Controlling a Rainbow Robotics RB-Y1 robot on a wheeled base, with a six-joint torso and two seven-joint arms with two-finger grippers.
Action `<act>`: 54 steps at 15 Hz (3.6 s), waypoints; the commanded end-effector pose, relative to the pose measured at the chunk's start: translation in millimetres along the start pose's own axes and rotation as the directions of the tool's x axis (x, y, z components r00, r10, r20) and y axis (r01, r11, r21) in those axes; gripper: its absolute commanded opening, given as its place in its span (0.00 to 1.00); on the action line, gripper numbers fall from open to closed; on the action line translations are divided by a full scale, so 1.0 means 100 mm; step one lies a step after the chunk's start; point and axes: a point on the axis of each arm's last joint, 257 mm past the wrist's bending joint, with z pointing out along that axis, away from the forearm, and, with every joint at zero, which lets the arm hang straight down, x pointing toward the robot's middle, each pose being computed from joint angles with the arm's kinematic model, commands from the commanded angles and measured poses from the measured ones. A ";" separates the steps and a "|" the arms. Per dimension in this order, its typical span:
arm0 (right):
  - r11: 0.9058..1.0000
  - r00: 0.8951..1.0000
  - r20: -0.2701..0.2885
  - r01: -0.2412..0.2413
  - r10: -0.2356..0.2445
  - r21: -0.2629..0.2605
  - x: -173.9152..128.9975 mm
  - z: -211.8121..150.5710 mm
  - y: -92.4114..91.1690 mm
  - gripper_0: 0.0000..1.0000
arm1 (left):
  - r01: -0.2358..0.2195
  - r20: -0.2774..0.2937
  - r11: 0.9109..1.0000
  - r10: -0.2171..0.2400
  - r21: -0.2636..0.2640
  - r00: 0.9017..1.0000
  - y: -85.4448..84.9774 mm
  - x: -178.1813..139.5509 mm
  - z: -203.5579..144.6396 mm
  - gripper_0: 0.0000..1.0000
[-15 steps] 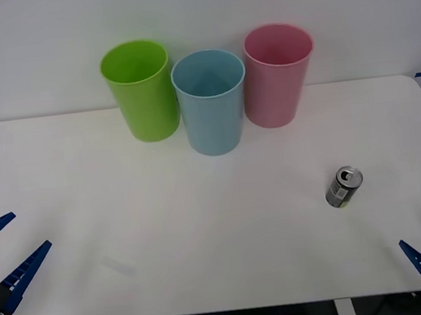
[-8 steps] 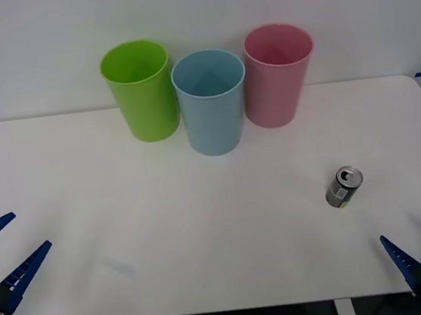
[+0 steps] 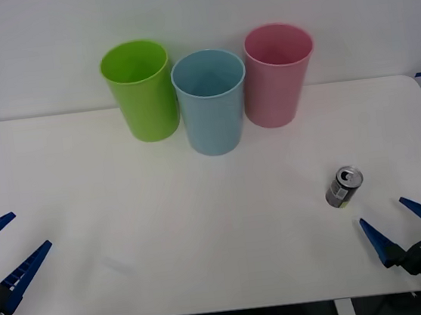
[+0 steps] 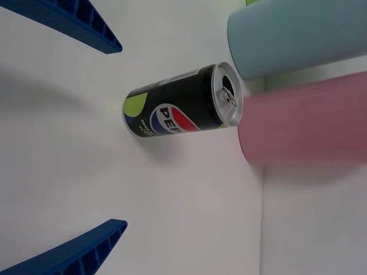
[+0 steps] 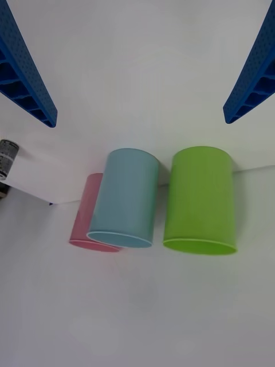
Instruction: Grasp the object on the table and drop it into the matching bin: aluminum can to the light blue bin, PET bottle to the pink bin.
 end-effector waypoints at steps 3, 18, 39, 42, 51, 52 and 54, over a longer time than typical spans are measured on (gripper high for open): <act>1.000 1.000 0.002 0.009 -0.009 -0.002 -0.01 0.26 0.13 1.00 | 0.000 0.000 1.000 0.000 0.000 1.000 0.00 0.00 0.00 1.00; 0.999 1.000 -0.009 0.019 -0.018 0.047 -0.11 0.90 0.32 1.00 | 0.000 0.000 1.000 0.000 0.000 1.000 0.00 0.00 0.00 1.00; 0.998 0.999 0.027 -0.020 0.018 0.057 -0.24 0.96 0.29 0.00 | 0.000 0.000 1.000 0.000 0.000 1.000 0.00 0.00 0.00 1.00; 0.998 0.996 0.074 -0.042 0.039 0.045 -0.38 0.91 0.22 0.00 | 0.000 0.000 1.000 0.000 0.000 1.000 0.00 0.00 0.00 1.00; 0.990 0.966 0.231 -0.089 0.113 -0.109 -1.17 0.82 0.39 0.00 | 0.000 0.000 1.000 0.000 0.000 1.000 0.00 0.00 0.00 1.00; 0.987 0.963 0.238 -0.097 0.126 -0.130 -1.26 0.82 0.44 0.00 | 0.000 0.000 1.000 0.000 0.000 1.000 0.00 0.00 0.00 1.00; 0.979 0.956 0.254 -0.104 0.147 -0.175 -1.47 0.83 0.58 0.00 | 0.000 0.000 1.000 0.000 0.000 1.000 0.00 0.00 0.00 1.00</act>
